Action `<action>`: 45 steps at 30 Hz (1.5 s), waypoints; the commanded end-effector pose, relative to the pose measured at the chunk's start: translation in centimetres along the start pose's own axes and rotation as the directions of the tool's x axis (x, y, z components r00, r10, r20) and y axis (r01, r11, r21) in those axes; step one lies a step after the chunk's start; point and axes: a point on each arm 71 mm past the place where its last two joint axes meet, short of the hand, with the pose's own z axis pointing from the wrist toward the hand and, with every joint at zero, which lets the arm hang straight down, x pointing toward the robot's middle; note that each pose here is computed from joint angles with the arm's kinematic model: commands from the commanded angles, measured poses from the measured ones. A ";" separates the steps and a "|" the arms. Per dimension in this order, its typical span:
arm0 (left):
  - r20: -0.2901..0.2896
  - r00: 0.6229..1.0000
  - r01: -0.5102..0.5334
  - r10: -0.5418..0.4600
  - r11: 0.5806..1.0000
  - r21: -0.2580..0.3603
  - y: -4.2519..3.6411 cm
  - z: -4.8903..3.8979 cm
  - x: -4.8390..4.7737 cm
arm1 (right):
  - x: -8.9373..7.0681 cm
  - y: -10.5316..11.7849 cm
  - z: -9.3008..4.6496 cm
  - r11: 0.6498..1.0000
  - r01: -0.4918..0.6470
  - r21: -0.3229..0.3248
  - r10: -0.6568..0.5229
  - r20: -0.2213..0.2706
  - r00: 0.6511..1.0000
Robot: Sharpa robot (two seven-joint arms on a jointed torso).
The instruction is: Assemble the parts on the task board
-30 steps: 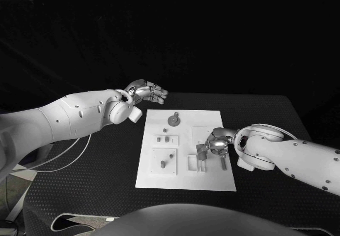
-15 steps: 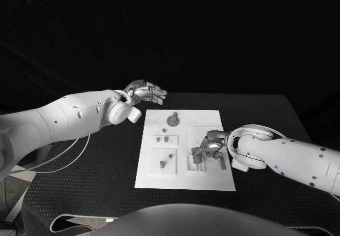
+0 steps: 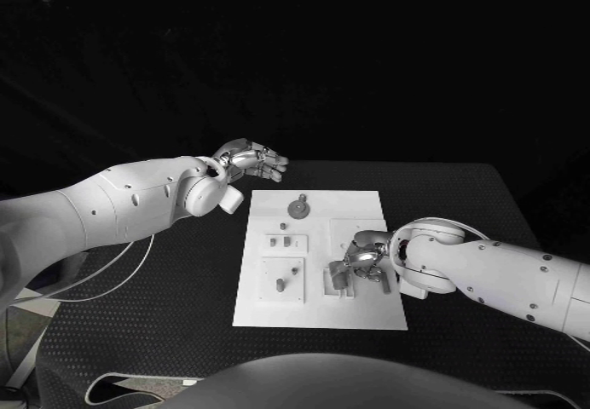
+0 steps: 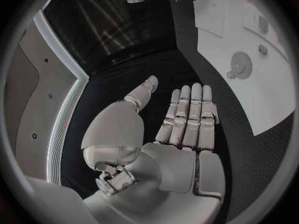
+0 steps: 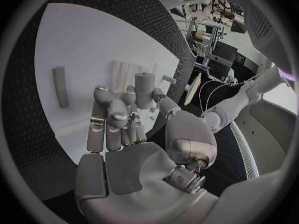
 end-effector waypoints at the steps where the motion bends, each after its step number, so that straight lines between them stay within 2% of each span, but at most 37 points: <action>1: -0.019 1.000 0.011 -0.011 1.000 0.008 -0.15 0.07 0.27 | 0.6 0.3 0.3 1.000 0.004 -0.006 -0.004 -0.031 1.000; 5: -0.019 1.000 0.011 -0.011 1.000 0.007 -0.13 0.06 0.23 | 1.0 0.0 0.5 1.000 0.003 0.001 -0.003 -0.036 0.999; 12: -0.021 1.000 0.012 -0.012 1.000 0.006 -0.11 0.03 0.20 | 0.7 -0.5 0.7 1.000 0.018 0.017 -0.017 -0.012 1.000; 25: -0.024 1.000 0.012 -0.012 1.000 0.005 -0.11 0.04 0.22 | 1.2 -0.3 1.1 1.000 0.013 0.016 -0.012 -0.018 1.000; 36: -0.024 1.000 0.012 -0.012 1.000 0.005 -0.10 0.02 0.20 | 1.0 -0.4 1.3 1.000 0.001 0.019 -0.001 0.012 1.000; 45: -0.024 1.000 0.012 -0.012 1.000 0.005 -0.10 0.03 0.19 | 1.1 -0.1 1.3 1.000 0.007 0.013 -0.007 0.011 1.000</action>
